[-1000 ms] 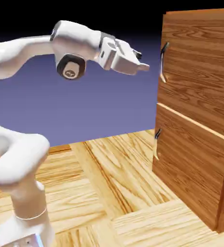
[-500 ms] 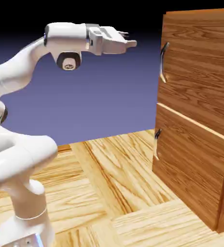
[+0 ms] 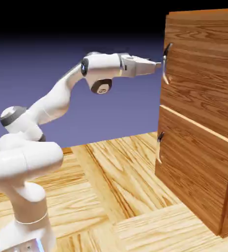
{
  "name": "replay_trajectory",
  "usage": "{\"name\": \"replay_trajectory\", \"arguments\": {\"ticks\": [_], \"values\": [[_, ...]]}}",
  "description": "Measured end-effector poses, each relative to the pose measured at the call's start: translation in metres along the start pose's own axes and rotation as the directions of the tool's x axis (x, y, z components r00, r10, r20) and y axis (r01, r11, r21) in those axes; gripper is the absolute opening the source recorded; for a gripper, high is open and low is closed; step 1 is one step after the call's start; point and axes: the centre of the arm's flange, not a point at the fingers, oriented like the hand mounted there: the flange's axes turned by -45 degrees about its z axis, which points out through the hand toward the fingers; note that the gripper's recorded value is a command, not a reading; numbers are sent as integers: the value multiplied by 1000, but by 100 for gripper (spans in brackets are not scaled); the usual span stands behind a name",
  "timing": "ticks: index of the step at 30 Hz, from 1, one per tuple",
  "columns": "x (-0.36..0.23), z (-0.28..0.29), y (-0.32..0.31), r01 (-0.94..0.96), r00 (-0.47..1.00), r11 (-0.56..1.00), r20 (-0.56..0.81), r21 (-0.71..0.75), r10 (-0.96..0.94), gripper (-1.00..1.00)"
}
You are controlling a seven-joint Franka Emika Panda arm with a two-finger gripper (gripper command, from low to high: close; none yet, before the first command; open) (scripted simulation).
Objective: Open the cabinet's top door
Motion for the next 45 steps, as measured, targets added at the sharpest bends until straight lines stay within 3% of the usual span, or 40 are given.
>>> {"name": "replay_trajectory", "arguments": {"ticks": [2, 3, 5, 25, 45], "values": [[0, 25, 0, 0, 1000, 1000, 0, 0, 0, 0], [0, 37, 1, -1, 1000, 1000, 1, 0, 1, -100], [0, 37, 1, -1, 1000, 1000, 1, 0, 1, -100], [0, -134, 124, -1, 1000, 867, 0, 499, 1, -100], [0, -213, 277, -1, 1000, 585, 1, 811, 1, -100]]}}
